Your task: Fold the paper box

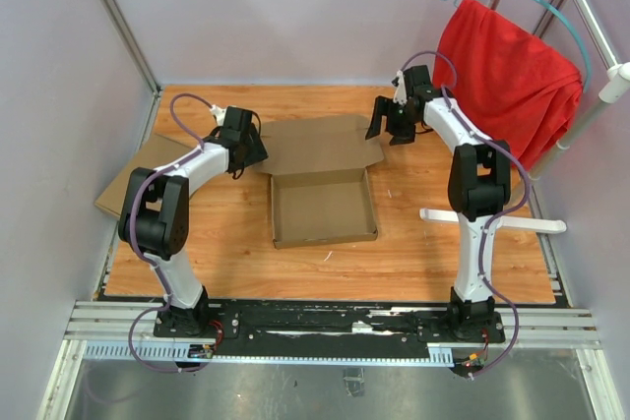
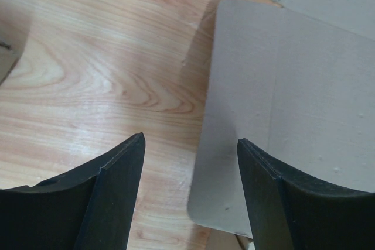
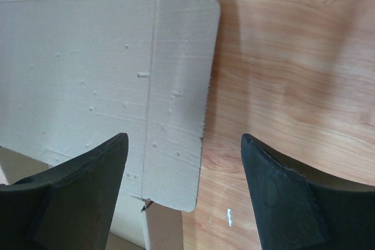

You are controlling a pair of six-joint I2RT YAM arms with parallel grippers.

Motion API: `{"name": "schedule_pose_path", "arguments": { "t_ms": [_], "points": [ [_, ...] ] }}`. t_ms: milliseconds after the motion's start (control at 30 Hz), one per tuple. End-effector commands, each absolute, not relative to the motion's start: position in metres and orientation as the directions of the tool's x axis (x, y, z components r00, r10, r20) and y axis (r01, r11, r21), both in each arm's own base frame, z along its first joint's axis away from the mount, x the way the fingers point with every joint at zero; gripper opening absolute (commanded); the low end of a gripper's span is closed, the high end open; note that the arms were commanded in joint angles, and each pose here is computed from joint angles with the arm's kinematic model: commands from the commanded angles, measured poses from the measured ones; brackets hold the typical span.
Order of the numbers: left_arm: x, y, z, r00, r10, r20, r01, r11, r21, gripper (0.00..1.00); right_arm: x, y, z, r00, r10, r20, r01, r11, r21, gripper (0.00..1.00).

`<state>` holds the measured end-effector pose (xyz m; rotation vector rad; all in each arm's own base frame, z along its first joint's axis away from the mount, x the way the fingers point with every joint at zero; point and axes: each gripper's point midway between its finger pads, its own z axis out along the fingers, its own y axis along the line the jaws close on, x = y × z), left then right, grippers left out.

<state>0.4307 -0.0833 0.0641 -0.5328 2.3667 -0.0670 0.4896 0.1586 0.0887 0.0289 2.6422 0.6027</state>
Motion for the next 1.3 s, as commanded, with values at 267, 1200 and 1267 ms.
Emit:
{"name": "schedule_pose_path", "arguments": {
  "t_ms": [267,1200,1267],
  "points": [
    [0.443,-0.096,0.072,-0.652,-0.395,-0.647,-0.305,0.918,-0.253,0.69,0.476,0.183,0.07,-0.932,0.102,-0.349,-0.091,0.864,0.496,0.76],
    [0.49,-0.117,0.075,-0.648,-0.364,-0.669,-0.227,0.931,-0.287,0.63,0.497,0.2,0.083,-0.889,0.049,-0.456,-0.174,0.884,0.435,0.72],
    [0.491,-0.12,0.077,-0.648,-0.367,-0.667,-0.215,0.929,-0.302,0.62,0.498,0.204,0.09,-0.877,0.042,-0.479,-0.192,0.882,0.43,0.72]
  ]
}}
